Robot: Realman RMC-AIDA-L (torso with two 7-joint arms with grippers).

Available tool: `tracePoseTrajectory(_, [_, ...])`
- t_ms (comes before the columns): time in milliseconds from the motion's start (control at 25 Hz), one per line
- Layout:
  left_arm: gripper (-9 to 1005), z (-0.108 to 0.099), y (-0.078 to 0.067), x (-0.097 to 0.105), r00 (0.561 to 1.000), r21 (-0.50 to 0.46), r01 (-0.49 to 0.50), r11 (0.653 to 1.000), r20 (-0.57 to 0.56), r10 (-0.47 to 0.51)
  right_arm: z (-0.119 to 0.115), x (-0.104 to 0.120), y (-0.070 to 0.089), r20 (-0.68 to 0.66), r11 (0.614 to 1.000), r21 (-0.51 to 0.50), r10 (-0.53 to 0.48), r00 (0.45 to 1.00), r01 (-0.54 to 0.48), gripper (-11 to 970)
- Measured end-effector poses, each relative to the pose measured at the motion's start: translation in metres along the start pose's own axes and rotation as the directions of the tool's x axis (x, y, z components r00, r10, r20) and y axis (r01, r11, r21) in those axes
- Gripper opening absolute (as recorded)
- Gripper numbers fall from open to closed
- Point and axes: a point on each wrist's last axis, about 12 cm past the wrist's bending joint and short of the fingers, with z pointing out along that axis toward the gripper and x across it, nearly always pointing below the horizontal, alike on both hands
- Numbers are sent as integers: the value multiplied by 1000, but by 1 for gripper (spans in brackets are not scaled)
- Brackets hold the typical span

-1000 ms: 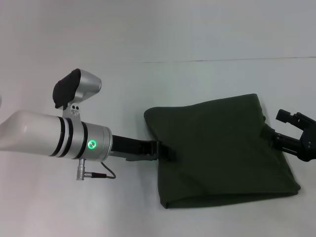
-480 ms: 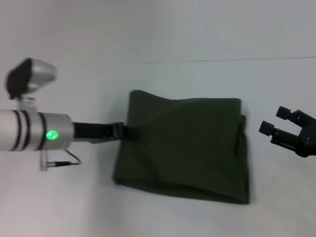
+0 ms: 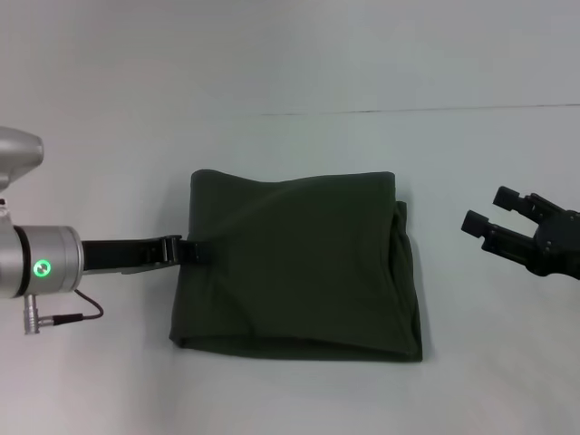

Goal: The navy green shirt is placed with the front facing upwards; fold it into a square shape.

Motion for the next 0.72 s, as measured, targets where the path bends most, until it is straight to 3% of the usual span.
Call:
tracePoseTrajectory(320, [117, -8, 11, 4, 998, -10, 39, 999, 57, -39, 3, -6, -1, -1, 1000, -19, -21, 1000, 21, 911])
tracePoseTrajectory(480, [188, -23, 22, 2, 992, -30, 24, 999, 121, -21, 5, -10, -2, -1, 999, -23, -40, 999, 40, 911])
tracePoseTrajectory(600, [263, -37, 28, -4, 983, -50, -30, 998, 181, 38, 7, -14, -3, -8, 997, -30, -65, 998, 65, 912])
tracePoseTrajectory(720, [379, -49, 23, -13, 956, -46, -171, 984, 234, 177, 14, -18, -2, -31, 993, -63, -107, 994, 105, 915])
